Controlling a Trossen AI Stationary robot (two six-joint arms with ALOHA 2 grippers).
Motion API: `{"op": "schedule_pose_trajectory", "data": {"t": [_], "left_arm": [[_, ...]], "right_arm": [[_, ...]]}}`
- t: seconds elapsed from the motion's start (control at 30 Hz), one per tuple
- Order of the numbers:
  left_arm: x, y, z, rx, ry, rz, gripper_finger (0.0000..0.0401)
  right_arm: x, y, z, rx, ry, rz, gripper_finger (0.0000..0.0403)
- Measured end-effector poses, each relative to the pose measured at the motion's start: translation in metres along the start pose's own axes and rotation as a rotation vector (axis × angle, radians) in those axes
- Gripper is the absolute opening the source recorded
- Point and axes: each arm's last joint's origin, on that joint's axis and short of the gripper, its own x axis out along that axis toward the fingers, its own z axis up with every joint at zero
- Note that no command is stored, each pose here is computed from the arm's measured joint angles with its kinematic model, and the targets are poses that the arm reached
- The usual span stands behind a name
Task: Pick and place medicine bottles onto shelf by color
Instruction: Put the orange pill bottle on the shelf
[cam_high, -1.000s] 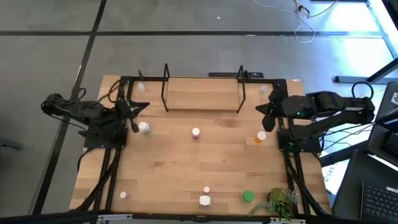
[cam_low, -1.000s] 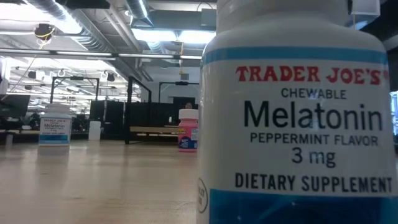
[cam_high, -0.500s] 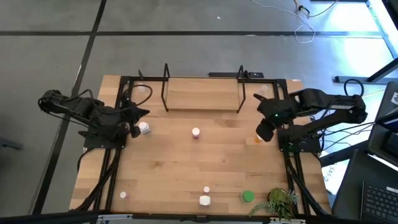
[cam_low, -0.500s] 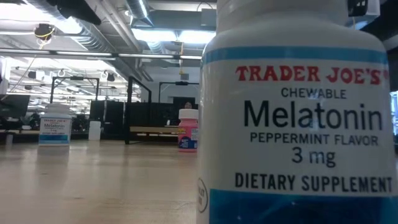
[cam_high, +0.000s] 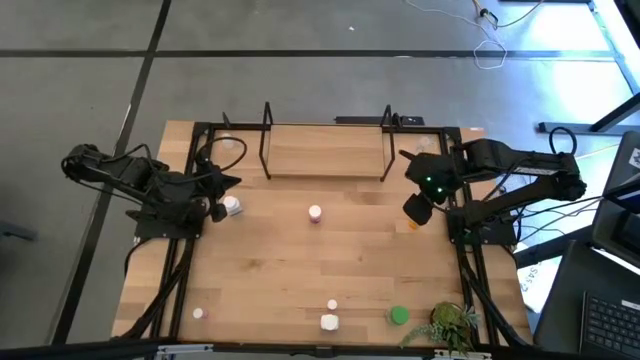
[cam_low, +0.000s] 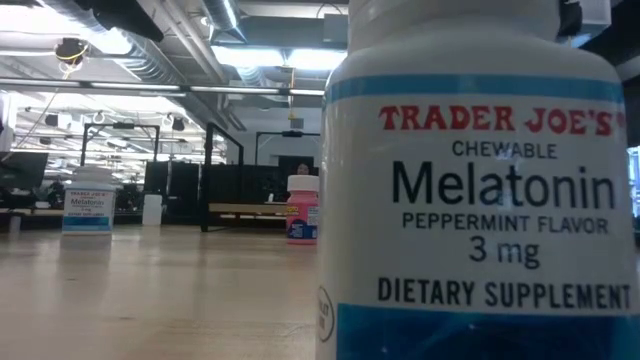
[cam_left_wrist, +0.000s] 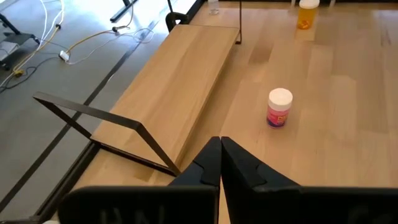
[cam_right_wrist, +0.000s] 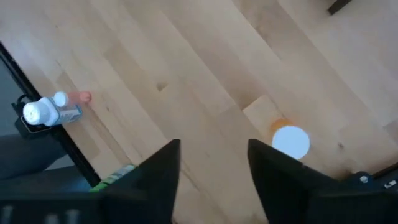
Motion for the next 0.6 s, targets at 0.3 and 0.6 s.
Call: {"op": "schedule_pose_trajectory", "data": {"t": [0.3,0.6], "left_arm": [[0.0,0.0,0.0,0.005,-0.001,-0.001,0.0],[0.001,-0.003,0.023,0.002,0.055,-0.077,0.0]], "right_arm": [[0.012,-0.016,0.009,0.155,0.134,-0.163,0.0256],[0.036,-0.035,0.01,0.186,0.208,-0.234,0.0254]]}}
